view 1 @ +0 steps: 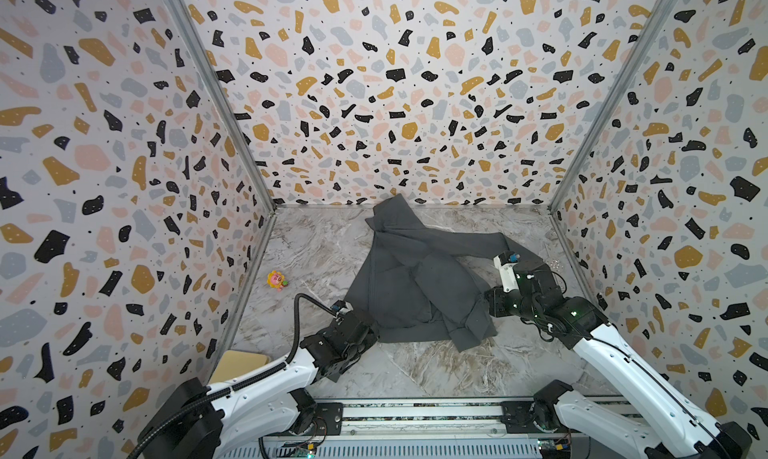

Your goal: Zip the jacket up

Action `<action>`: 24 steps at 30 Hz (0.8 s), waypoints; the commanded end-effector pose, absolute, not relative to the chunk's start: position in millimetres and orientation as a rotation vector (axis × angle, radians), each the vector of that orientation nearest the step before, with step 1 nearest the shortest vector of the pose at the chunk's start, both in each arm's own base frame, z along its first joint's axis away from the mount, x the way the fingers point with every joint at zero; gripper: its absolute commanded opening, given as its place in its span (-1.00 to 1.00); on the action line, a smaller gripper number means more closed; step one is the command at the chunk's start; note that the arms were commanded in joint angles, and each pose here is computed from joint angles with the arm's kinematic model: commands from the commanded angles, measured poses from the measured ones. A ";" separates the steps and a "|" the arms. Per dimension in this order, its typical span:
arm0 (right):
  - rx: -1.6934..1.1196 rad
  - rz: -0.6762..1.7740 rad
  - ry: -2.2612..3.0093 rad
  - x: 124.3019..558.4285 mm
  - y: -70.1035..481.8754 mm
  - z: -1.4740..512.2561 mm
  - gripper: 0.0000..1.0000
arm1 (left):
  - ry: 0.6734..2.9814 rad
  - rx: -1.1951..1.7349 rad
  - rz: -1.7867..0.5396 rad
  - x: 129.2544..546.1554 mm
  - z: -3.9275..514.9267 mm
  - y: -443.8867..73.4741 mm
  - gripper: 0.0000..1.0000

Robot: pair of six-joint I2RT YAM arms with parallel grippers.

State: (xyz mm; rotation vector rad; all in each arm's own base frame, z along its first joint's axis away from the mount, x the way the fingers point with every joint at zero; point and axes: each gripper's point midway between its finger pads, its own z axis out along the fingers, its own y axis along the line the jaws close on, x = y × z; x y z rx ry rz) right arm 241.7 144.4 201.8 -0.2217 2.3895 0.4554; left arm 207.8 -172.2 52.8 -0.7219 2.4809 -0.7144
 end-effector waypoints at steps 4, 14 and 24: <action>-0.205 0.448 2.388 238.1 140.1 202.4 -1.00 | 2.474 -0.706 -0.752 213.4 55.9 -180.6 -0.89; -0.206 0.439 2.392 237.0 138.4 200.0 -1.00 | 2.495 -0.676 -0.738 216.7 53.9 -186.2 -0.91; -0.207 0.434 2.394 236.8 137.8 197.3 -1.00 | 2.532 -0.629 -0.717 218.0 49.7 -193.9 -0.94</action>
